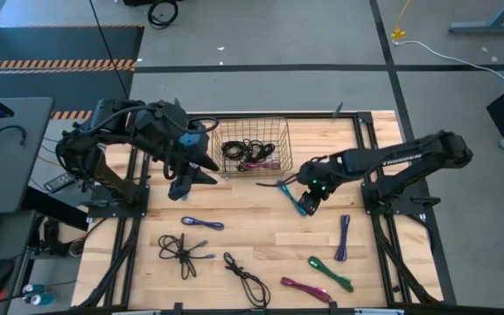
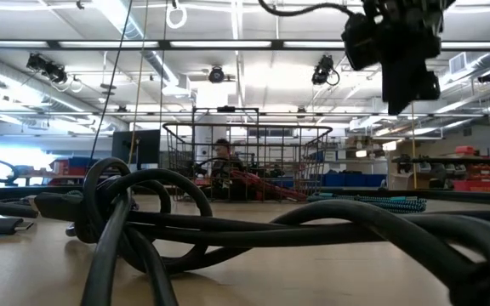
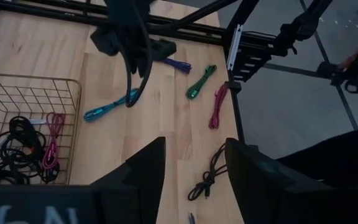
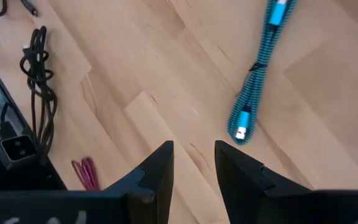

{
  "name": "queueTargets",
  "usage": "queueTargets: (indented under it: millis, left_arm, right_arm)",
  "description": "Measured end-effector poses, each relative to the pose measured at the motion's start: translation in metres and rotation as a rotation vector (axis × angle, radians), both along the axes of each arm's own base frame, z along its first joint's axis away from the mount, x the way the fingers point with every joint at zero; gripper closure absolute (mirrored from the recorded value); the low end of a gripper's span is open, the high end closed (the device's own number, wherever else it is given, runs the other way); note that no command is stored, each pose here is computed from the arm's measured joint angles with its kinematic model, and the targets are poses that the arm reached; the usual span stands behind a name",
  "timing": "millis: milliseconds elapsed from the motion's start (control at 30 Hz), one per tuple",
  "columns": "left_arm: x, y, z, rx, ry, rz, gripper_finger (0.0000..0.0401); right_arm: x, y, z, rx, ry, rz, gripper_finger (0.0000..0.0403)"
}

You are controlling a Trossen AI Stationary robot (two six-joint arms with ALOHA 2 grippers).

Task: Pick and place USB-C Cables
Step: Put the blue charger cable into the wire basket

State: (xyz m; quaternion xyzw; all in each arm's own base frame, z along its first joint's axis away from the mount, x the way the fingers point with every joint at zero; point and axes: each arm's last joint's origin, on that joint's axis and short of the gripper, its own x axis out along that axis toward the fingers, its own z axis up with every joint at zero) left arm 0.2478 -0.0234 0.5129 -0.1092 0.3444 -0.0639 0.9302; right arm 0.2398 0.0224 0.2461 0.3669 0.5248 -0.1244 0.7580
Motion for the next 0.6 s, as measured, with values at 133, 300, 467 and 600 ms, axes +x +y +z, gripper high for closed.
queueTargets:
  millis: [133,300,467,600]
  left_arm:
    - [0.000,0.000,0.000,0.000,-0.001,0.000,0.0229]
    - [0.000,0.000,0.000,-0.002,-0.003,0.003,0.0229]
    - [0.000,0.000,0.000,-0.007,-0.005,0.008,0.0229]
    - [0.001,0.000,0.001,-0.017,-0.005,0.017,0.0229]
  right_arm:
    - [0.000,0.001,-0.020,0.004,0.016,-0.006,0.0281]
    - [0.005,0.001,-0.043,-0.031,0.100,0.036,0.0279]
    - [0.020,-0.003,-0.064,-0.031,0.116,0.082,0.0260]
    - [0.033,-0.007,-0.081,-0.020,0.115,0.113,0.0232]
